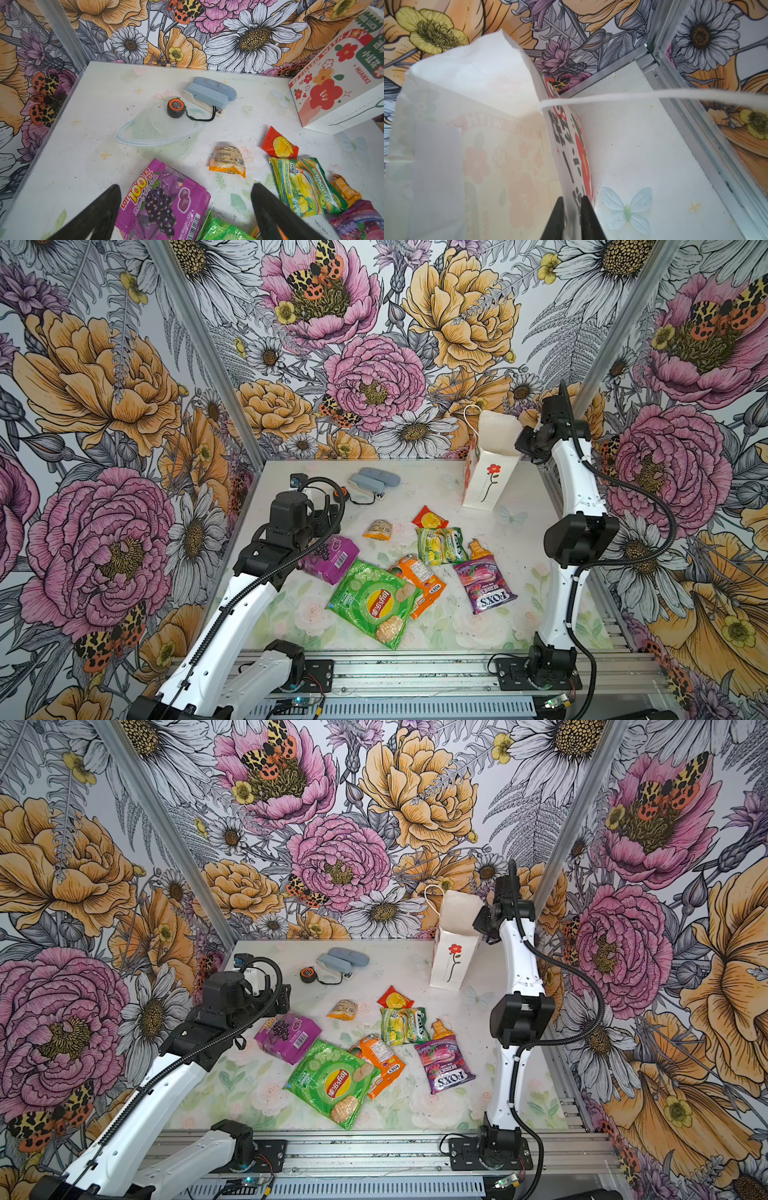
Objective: Place the snacks into the paper bag
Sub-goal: 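Grasp the paper bag's rim with the right gripper while the left gripper hovers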
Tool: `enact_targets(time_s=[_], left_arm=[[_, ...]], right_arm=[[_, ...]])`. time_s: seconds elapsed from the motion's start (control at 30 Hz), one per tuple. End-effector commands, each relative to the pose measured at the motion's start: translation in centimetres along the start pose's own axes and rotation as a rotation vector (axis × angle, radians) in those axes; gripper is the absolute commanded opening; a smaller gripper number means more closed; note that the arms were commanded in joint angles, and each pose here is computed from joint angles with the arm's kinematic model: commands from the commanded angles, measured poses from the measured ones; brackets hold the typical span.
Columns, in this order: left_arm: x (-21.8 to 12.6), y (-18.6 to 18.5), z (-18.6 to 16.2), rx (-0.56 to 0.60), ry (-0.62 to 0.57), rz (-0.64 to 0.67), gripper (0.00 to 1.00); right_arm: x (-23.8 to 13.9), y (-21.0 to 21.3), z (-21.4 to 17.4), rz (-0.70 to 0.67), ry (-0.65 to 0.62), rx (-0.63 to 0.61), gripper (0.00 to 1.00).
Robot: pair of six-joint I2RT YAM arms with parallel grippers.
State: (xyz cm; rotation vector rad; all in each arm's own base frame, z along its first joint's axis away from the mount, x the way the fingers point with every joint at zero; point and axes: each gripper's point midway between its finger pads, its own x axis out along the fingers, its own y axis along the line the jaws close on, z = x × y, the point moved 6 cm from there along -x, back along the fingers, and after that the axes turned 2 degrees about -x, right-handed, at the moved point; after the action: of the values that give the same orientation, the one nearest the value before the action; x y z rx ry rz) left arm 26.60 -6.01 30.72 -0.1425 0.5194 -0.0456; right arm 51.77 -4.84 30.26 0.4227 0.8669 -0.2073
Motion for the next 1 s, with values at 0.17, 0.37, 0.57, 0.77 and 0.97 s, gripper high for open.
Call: enact_targets(time_s=[0.17, 0.37, 0.57, 0.77, 0.97], left_arm=[[-0.1, 0.6, -0.1, 0.009, -0.011, 0.053, 0.99], [-0.2, 0.9, -0.2, 0.013, -0.016, 0.071, 0.99], [0.2, 0.9, -0.2, 0.008, -0.003, 0.071, 0.99], [0.9, 0.9, -0.2, -0.018, 0.022, 0.044, 0.99], [2.0, 0.8, -0.6, -0.028, 0.061, 0.036, 0.99]], right_arm=[[-5.2, 0.2, -0.1, 0.003, -0.028, -0.035, 0.0], [-8.9, 0.5, -0.6, 0.002, -0.073, -0.061, 0.0], [-12.7, -0.1, -2.9, 0.033, -0.134, -0.083, 0.0], [-16.0, -2.1, -6.4, 0.012, -0.206, -0.074, 0.0], [-16.9, -3.8, -10.2, -0.009, -0.216, -0.068, 0.0]])
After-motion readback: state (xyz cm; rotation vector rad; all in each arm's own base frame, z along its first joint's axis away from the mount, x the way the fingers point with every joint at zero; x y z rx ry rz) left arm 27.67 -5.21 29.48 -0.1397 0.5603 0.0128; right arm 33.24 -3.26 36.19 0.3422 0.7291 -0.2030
